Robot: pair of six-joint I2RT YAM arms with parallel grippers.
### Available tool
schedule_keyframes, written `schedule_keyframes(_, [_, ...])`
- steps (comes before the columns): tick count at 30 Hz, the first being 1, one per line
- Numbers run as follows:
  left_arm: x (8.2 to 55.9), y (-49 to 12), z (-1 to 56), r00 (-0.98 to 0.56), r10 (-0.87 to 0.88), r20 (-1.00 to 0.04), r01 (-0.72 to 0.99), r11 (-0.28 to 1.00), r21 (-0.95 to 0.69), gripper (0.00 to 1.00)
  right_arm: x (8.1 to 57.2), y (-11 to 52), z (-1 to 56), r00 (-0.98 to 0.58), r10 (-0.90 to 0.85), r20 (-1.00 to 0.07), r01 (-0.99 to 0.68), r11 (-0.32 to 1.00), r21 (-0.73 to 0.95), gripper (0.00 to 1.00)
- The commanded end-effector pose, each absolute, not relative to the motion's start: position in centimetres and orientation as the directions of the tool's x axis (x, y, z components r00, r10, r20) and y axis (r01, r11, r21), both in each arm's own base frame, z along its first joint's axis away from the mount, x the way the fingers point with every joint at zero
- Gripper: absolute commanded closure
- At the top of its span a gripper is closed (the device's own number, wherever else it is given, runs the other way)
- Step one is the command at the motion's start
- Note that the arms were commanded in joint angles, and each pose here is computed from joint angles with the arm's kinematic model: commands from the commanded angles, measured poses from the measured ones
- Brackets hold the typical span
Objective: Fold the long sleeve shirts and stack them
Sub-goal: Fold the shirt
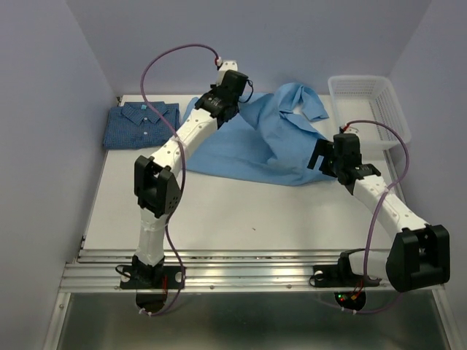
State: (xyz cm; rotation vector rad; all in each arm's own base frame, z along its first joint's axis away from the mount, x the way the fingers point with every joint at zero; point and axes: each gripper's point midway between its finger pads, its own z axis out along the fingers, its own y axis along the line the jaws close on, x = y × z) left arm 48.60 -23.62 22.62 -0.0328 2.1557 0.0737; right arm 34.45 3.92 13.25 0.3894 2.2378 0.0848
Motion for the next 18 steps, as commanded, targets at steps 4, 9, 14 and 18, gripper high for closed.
schedule_keyframes(4, [53.7, -27.0, 30.3, -0.357, 0.132, -0.925, 0.086, 0.99, 0.108, 1.0, 36.4, 5.7, 14.3, -0.568, 0.293, -0.769, 0.149, 0.956, 0.254, 0.0])
schedule_keyframes(9, [55.4, -29.6, 33.5, -0.191, 0.186, -0.964, 0.222, 0.965, 0.142, 1.0, 37.4, 6.7, 13.5, -0.583, 0.288, -0.76, 0.109, 0.954, 0.278, 0.0])
schedule_keyframes(14, [56.4, -30.6, 35.5, -0.09, 0.21, -0.974, 0.254, 0.95, 0.182, 1.0, 38.3, 9.1, 13.2, -0.626, 0.266, -0.733, 0.006, 0.942, 0.337, 0.0])
schedule_keyframes(18, [56.7, -30.4, 37.7, -0.036, 0.174, -0.984, 0.23, 0.96, 0.161, 1.0, 38.8, 14.3, 13.7, -0.65, 0.258, -0.715, -0.223, 0.835, 0.504, 0.0])
